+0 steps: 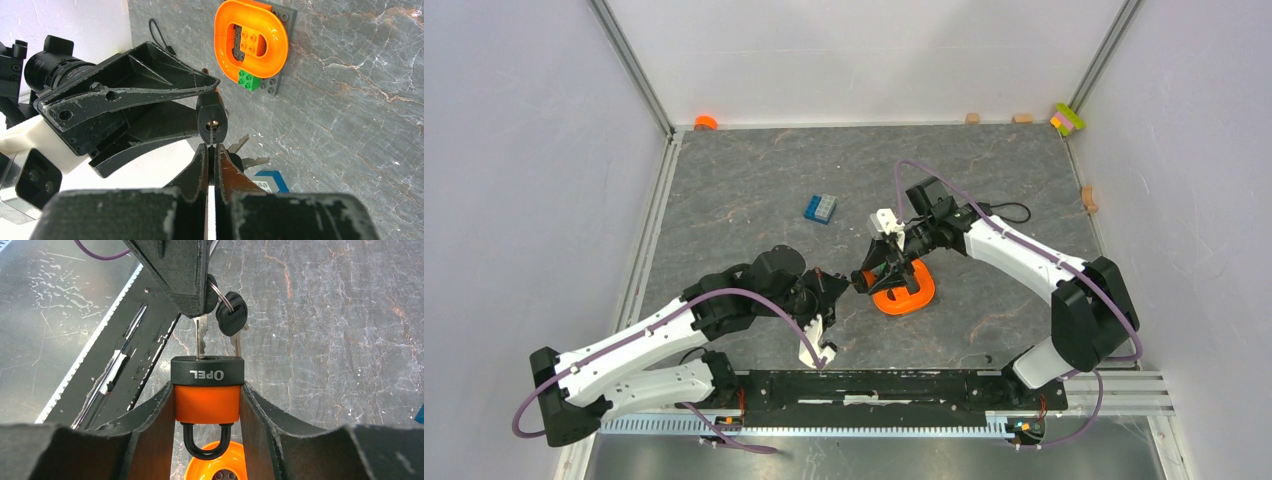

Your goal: Unlock with the key

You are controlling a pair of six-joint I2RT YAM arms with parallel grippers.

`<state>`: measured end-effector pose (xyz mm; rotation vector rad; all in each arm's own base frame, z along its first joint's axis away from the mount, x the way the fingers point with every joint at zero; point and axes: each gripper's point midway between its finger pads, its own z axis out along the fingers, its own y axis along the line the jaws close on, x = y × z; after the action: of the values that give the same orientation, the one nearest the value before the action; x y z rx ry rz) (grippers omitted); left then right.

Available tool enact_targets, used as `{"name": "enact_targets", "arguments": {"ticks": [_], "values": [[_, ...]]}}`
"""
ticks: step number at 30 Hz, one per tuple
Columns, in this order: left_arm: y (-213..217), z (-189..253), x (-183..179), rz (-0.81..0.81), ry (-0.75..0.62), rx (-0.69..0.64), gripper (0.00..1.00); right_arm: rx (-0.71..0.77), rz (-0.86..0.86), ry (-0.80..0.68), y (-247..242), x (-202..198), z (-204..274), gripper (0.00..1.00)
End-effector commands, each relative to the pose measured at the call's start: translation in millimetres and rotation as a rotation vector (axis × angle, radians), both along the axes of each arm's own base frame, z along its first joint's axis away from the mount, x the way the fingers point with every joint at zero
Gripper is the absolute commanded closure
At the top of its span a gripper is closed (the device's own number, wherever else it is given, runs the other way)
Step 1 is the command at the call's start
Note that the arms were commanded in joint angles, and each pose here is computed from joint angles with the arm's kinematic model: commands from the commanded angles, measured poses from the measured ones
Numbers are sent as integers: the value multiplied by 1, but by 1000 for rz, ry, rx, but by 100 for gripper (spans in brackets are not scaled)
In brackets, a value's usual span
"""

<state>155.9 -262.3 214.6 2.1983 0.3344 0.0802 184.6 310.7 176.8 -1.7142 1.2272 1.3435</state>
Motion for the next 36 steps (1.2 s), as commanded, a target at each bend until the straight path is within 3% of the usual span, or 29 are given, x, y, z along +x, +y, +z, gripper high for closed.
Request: {"name": "enact_targets", "arguments": {"ticks": [1,36], "values": [[-4,21,0,11,-7,-59,98,56,19,-36,2,-4,17,100],[-4,17,-4,10,24,-61,98,62,16,-52,0,-6,16,100]]}}
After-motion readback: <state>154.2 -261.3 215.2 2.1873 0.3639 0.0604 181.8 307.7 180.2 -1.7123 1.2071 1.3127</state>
